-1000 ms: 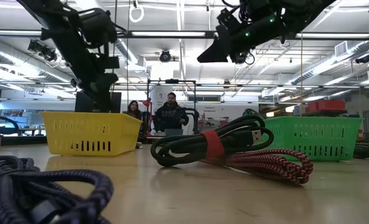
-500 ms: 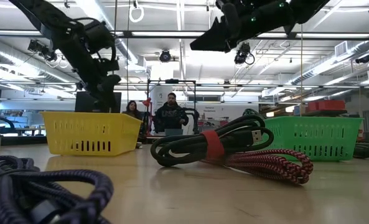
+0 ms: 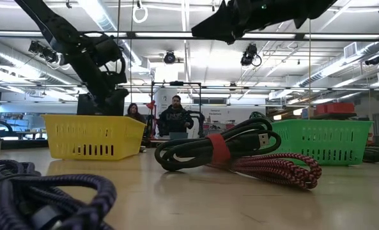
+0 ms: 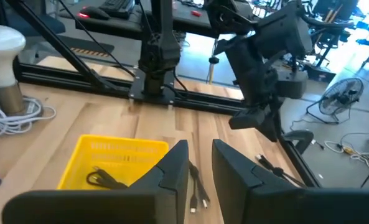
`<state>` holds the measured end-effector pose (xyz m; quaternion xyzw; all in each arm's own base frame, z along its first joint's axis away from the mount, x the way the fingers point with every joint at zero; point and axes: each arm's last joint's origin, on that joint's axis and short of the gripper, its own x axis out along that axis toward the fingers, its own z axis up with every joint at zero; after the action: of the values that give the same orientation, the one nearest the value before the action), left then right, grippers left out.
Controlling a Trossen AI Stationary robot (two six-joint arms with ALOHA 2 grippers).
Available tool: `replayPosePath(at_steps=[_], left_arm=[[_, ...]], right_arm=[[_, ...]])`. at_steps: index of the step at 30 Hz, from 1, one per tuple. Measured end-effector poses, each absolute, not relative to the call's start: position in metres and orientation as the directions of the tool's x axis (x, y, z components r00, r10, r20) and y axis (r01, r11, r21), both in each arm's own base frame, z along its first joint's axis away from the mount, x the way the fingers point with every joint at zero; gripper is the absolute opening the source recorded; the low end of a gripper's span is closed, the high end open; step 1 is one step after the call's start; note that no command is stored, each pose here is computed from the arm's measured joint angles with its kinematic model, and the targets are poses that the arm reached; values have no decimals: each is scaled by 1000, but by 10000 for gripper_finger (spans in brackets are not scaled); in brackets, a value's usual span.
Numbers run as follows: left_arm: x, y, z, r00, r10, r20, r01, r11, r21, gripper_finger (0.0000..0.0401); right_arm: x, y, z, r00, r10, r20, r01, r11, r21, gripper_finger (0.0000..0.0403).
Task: Pick & Place USB Port
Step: Put the black charger cable into the yellow bin
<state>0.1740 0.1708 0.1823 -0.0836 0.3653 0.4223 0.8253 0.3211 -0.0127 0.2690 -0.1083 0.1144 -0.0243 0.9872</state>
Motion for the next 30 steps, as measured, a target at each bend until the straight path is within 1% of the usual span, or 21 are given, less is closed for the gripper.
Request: replayPosePath(at_steps=[7,12,13,16,19,21,24,30], left_arm=[[176,165,181,389,604,-695,-737,657,158,117],[187,151,181,480,515,-710,-657,747,99,117],[189,148,180,484,494,-723,-640,762,93,117],[194,141,181,427,448,-786,-612,783,114,117],[201,142,186,353,475,-806,-633,756,168,117],[208,146,190,346,480,-806,-659,736,156,117],[222,155,192,348,463,-815,-664,735,134,117],[252,180,184,235,452,-860,-672,715,192,117]], right_arm=[[321,-13,268,960,-150,-235,93,966,-239,73],[320,-13,267,959,-151,-241,91,966,-243,73],[320,-13,267,959,-151,-241,91,966,-243,73],[320,-13,267,959,-149,-241,90,966,-243,73],[320,-13,267,959,-149,-241,89,966,-242,73],[320,-12,267,959,-147,-241,89,967,-238,73],[321,-10,267,960,-141,-241,87,971,-221,73],[321,0,267,964,-112,-242,57,974,-221,73]])
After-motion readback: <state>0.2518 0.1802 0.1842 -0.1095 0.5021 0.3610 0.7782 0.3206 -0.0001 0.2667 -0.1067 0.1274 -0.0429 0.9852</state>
